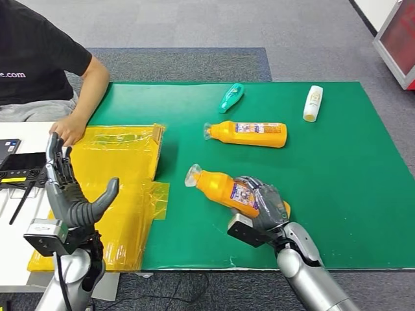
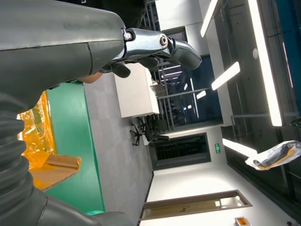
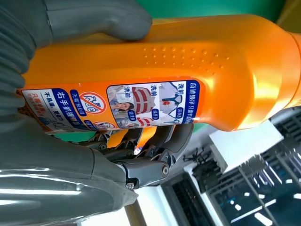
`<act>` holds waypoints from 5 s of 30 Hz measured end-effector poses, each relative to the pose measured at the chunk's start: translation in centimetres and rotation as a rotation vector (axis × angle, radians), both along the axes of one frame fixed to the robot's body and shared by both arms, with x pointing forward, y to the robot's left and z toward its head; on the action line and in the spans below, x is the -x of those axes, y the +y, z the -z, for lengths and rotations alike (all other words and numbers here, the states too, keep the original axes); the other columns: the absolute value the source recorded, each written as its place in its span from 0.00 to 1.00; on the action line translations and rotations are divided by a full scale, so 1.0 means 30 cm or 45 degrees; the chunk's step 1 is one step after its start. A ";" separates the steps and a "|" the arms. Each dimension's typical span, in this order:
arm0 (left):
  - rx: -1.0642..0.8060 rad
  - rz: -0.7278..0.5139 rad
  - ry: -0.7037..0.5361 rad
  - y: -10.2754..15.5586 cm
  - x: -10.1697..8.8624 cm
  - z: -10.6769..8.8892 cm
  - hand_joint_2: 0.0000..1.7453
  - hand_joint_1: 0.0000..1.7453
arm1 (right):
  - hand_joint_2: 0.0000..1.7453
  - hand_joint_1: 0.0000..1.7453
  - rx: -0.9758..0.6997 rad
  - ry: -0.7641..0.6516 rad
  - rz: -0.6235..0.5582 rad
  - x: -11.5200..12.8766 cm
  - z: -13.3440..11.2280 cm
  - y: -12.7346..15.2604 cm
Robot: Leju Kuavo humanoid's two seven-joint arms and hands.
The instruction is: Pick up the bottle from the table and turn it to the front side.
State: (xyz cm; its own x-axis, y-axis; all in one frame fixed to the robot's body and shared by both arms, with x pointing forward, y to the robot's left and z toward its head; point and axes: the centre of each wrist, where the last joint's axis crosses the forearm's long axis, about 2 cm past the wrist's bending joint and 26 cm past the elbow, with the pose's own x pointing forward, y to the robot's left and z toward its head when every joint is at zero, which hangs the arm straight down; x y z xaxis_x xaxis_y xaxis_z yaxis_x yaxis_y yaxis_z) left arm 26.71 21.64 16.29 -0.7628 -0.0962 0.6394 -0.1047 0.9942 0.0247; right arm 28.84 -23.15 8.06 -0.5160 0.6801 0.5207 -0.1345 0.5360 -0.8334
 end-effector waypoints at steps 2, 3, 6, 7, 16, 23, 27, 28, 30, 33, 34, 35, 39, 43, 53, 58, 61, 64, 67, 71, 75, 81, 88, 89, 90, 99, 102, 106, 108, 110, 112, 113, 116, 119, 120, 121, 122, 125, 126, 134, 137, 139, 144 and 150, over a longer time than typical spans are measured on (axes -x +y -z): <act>0.002 -0.002 -0.002 -0.001 0.000 -0.001 1.00 0.00 | 1.00 1.00 -0.041 -0.018 0.012 0.004 -0.006 0.005; 0.003 -0.002 -0.002 -0.001 0.001 -0.002 1.00 0.00 | 1.00 1.00 -0.067 -0.026 0.016 0.005 -0.010 0.007; 0.011 -0.003 -0.001 -0.002 0.001 -0.003 1.00 0.00 | 1.00 1.00 -0.174 -0.038 0.021 0.011 -0.022 0.018; 0.014 -0.002 0.000 -0.002 0.001 -0.002 1.00 0.00 | 1.00 1.00 -0.220 -0.038 0.020 0.013 -0.027 0.023; 0.027 0.008 0.002 -0.008 0.003 -0.003 1.00 0.00 | 1.00 1.00 -0.534 -0.032 -0.067 0.029 -0.081 0.071; 0.039 0.059 0.008 -0.023 0.006 -0.003 1.00 0.00 | 1.00 1.00 -0.612 -0.069 -0.107 0.038 -0.112 0.095; 0.061 0.113 0.021 -0.035 0.006 -0.001 1.00 0.00 | 1.00 1.00 -0.670 -0.070 -0.131 0.040 -0.123 0.108; 0.071 0.132 0.028 -0.039 0.004 0.001 1.00 0.00 | 1.00 1.00 -0.684 -0.070 -0.135 0.040 -0.126 0.112; 0.091 0.176 0.050 -0.048 0.000 0.010 1.00 0.00 | 1.00 1.00 -0.703 -0.074 -0.144 0.040 -0.132 0.118; 0.108 0.229 0.088 -0.064 -0.009 0.029 1.00 0.00 | 1.00 1.00 -0.718 -0.078 -0.153 0.040 -0.138 0.124; 0.108 0.240 0.098 -0.070 -0.011 0.035 1.00 0.00 | 1.00 1.00 -0.721 -0.079 -0.156 0.040 -0.139 0.125; 0.108 0.251 0.109 -0.076 -0.013 0.041 1.00 0.00 | 1.00 1.00 -0.724 -0.079 -0.158 0.040 -0.140 0.127; 0.117 0.308 0.146 -0.106 -0.020 0.060 1.00 0.00 | 1.00 1.00 -0.740 -0.080 -0.168 0.040 -0.145 0.136; 0.117 0.346 0.173 -0.137 -0.025 0.073 1.00 0.00 | 1.00 1.00 -0.746 -0.081 -0.185 0.039 -0.150 0.148; 0.128 0.413 0.189 -0.183 -0.043 0.072 1.00 0.00 | 1.00 1.00 -0.747 -0.094 -0.237 0.039 -0.161 0.177; 0.125 0.446 0.170 -0.201 -0.059 0.053 1.00 0.00 | 1.00 1.00 -0.746 -0.097 -0.252 0.039 -0.164 0.186; 0.130 0.465 0.167 -0.211 -0.063 0.048 1.00 0.00 | 1.00 1.00 -0.745 -0.099 -0.261 0.039 -0.167 0.192; 0.139 0.480 0.172 -0.219 -0.064 0.047 1.00 0.00 | 1.00 1.00 -0.746 -0.100 -0.265 0.039 -0.168 0.196; 0.143 0.501 0.184 -0.229 -0.064 0.046 1.00 0.00 | 1.00 1.00 -0.749 -0.101 -0.267 0.040 -0.169 0.199; 0.162 0.537 0.208 -0.244 -0.065 0.045 1.00 0.00 | 1.00 1.00 -0.750 -0.103 -0.269 0.040 -0.170 0.202; 0.179 0.574 0.229 -0.258 -0.069 0.044 1.00 0.00 | 1.00 1.00 -0.746 -0.106 -0.272 0.041 -0.169 0.208; 0.211 0.621 0.251 -0.275 -0.077 0.036 1.00 0.00 | 1.00 1.00 -0.741 -0.102 -0.282 0.046 -0.166 0.216; 0.211 0.657 0.253 -0.293 -0.087 0.024 1.00 0.00 | 1.00 1.00 -0.740 -0.103 -0.291 0.048 -0.167 0.223; 0.210 0.662 0.253 -0.296 -0.088 0.023 1.00 0.00 | 1.00 1.00 -0.740 -0.103 -0.292 0.048 -0.167 0.224; 0.211 0.665 0.253 -0.298 -0.089 0.023 1.00 0.00 | 1.00 1.00 -0.741 -0.103 -0.293 0.048 -0.168 0.225; 0.198 0.691 0.263 -0.313 -0.089 0.023 1.00 0.00 | 1.00 1.00 -0.770 -0.096 -0.313 0.044 -0.174 0.233; 0.192 0.704 0.270 -0.322 -0.088 0.025 1.00 0.00 | 1.00 1.00 -0.781 -0.104 -0.330 0.035 -0.188 0.242; 0.185 0.727 0.289 -0.334 -0.089 0.023 1.00 0.00 | 1.00 1.00 -0.796 -0.120 -0.352 0.021 -0.208 0.253; 0.190 0.752 0.307 -0.343 -0.088 0.023 1.00 0.00 | 1.00 1.00 -0.799 -0.125 -0.361 0.017 -0.214 0.257; 0.197 0.774 0.322 -0.352 -0.088 0.024 1.00 0.00 | 1.00 1.00 -0.801 -0.127 -0.368 0.016 -0.217 0.260; 0.199 0.786 0.330 -0.357 -0.090 0.025 1.00 0.00 | 1.00 1.00 -0.803 -0.126 -0.370 0.016 -0.218 0.261; 0.199 0.789 0.333 -0.359 -0.091 0.025 1.00 0.00 | 1.00 1.00 -0.804 -0.126 -0.371 0.016 -0.218 0.261; 0.201 0.799 0.345 -0.364 -0.094 0.026 1.00 0.00 | 1.00 1.00 -0.804 -0.126 -0.374 0.017 -0.219 0.263; 0.194 0.811 0.351 -0.371 -0.100 0.024 1.00 0.00 | 1.00 1.00 -0.807 -0.127 -0.378 0.017 -0.221 0.265; 0.190 0.817 0.351 -0.374 -0.101 0.023 1.00 0.00 | 1.00 1.00 -0.808 -0.128 -0.380 0.016 -0.222 0.265; 0.186 0.822 0.351 -0.377 -0.102 0.023 1.00 0.00 | 1.00 1.00 -0.808 -0.130 -0.381 0.016 -0.223 0.266; 0.182 0.825 0.351 -0.380 -0.103 0.022 1.00 0.00 | 1.00 1.00 -0.809 -0.131 -0.382 0.016 -0.225 0.266; 0.168 0.832 0.348 -0.384 -0.106 0.020 1.00 0.00 | 1.00 1.00 -0.809 -0.134 -0.389 0.016 -0.228 0.269; 0.162 0.834 0.346 -0.386 -0.107 0.019 1.00 0.00 | 1.00 1.00 -0.809 -0.134 -0.392 0.016 -0.229 0.271; 0.134 0.847 0.334 -0.394 -0.106 0.014 1.00 0.00 | 1.00 1.00 -0.806 -0.137 -0.409 0.016 -0.233 0.279; 0.123 0.854 0.323 -0.399 -0.107 0.011 1.00 0.00 | 1.00 1.00 -0.805 -0.138 -0.414 0.016 -0.235 0.282; 0.120 0.856 0.321 -0.400 -0.106 0.010 1.00 0.00 | 1.00 1.00 -0.805 -0.138 -0.415 0.016 -0.235 0.282; 0.109 0.863 0.307 -0.405 -0.103 0.003 1.00 0.00 | 1.00 1.00 -0.805 -0.138 -0.419 0.017 -0.235 0.284; 0.095 0.856 0.292 -0.408 -0.100 -0.004 1.00 0.00 | 1.00 1.00 -0.806 -0.141 -0.421 0.016 -0.236 0.285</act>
State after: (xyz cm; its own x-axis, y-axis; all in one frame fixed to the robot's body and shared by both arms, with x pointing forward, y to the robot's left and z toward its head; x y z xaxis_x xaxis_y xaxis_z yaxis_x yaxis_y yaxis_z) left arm 29.70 9.39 16.40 -0.4870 0.3981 0.7774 0.5312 0.8416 -0.0981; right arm 28.36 -14.62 15.15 -0.7153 0.0644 0.6959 -0.3062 0.8662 -0.3949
